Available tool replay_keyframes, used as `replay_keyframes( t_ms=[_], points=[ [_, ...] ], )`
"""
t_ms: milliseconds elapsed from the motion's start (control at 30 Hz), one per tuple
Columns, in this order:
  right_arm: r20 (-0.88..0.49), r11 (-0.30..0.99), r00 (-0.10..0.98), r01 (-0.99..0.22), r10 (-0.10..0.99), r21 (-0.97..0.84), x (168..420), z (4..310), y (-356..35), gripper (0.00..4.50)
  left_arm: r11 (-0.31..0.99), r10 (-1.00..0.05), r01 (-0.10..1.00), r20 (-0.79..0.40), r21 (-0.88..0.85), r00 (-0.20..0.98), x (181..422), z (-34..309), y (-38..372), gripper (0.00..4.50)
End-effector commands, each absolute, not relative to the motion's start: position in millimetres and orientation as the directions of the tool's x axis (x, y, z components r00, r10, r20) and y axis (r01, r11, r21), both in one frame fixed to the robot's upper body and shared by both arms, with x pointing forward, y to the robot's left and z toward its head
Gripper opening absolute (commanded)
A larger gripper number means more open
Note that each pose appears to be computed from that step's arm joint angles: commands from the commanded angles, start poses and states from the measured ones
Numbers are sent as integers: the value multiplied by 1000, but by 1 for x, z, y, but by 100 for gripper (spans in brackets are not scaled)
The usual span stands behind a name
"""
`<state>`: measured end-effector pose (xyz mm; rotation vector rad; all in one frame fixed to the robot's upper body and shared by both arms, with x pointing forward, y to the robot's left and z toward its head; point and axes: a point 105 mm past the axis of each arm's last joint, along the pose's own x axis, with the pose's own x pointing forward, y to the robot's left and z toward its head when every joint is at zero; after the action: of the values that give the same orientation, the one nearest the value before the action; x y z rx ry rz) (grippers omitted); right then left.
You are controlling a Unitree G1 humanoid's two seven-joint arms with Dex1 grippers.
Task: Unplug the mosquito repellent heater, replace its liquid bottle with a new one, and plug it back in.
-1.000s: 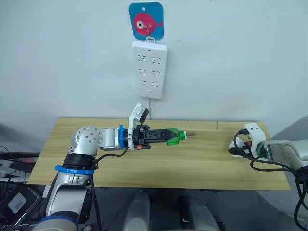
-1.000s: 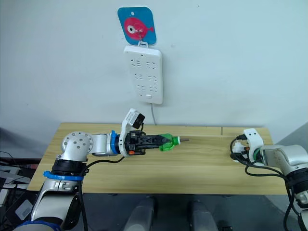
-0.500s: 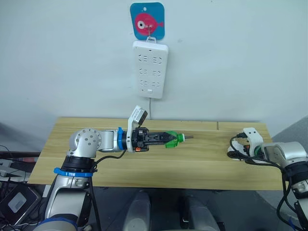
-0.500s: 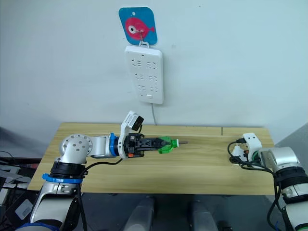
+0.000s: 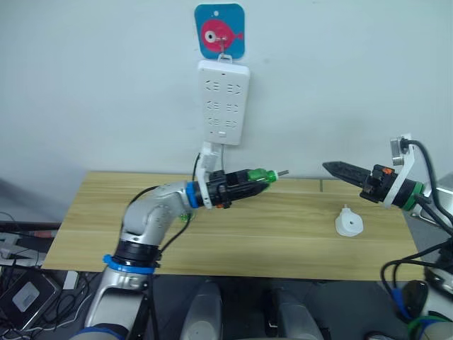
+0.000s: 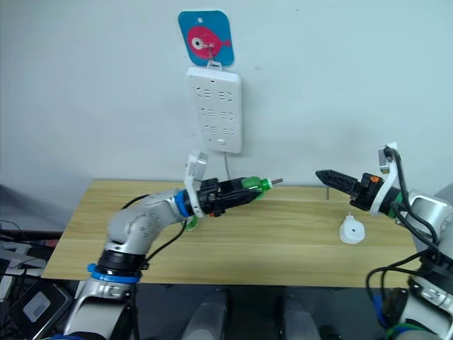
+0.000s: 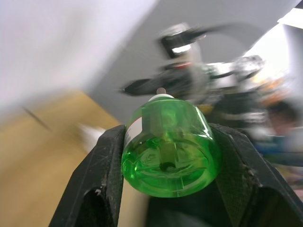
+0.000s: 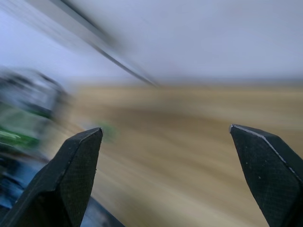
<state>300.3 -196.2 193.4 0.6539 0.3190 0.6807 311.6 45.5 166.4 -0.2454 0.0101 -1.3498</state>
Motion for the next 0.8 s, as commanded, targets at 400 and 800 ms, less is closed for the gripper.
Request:
replay_keyframes(
  t_ms=[400, 800],
  points=[
    [105, 438, 829, -393, 549, 808, 290, 216, -109, 447, 295, -932, 929, 282, 225, 228, 311, 198, 10, 227],
    [121, 393, 793, -420, 597, 818, 281, 226, -94, 251, 286, -935, 930, 280, 229, 218, 305, 195, 7, 227]
  ],
)
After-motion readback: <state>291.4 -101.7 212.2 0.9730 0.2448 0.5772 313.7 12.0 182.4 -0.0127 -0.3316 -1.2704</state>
